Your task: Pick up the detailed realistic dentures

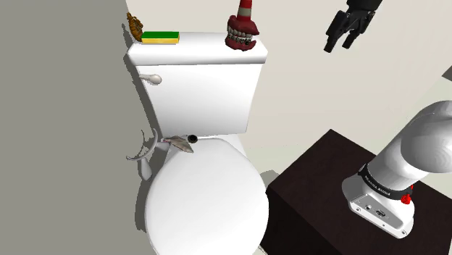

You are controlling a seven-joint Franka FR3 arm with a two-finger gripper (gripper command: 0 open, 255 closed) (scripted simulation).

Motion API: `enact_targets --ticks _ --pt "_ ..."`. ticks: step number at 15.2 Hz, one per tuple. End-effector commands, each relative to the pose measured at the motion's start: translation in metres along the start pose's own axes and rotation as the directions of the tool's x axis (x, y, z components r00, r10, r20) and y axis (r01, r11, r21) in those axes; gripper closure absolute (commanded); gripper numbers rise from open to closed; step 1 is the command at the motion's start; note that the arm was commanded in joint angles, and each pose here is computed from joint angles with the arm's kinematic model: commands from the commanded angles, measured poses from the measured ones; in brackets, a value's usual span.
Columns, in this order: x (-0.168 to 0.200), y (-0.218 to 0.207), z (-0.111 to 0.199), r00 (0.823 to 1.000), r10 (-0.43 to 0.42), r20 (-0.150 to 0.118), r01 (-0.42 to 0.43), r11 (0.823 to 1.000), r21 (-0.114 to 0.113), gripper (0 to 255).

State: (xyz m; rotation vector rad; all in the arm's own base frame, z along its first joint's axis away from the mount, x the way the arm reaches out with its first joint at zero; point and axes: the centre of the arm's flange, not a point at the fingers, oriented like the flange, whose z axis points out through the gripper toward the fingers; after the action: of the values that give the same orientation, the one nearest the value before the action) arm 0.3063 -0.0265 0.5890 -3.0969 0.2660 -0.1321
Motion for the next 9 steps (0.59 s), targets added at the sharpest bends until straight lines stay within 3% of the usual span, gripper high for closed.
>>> enact_targets --ticks 1,9 --pt "0.000 0.000 0.000 1.000 0.000 0.000 0.000 1.000 0.000 0" --pt "0.095 -0.035 -0.007 0.996 -0.088 0.001 0.088 0.992 0.090 0"
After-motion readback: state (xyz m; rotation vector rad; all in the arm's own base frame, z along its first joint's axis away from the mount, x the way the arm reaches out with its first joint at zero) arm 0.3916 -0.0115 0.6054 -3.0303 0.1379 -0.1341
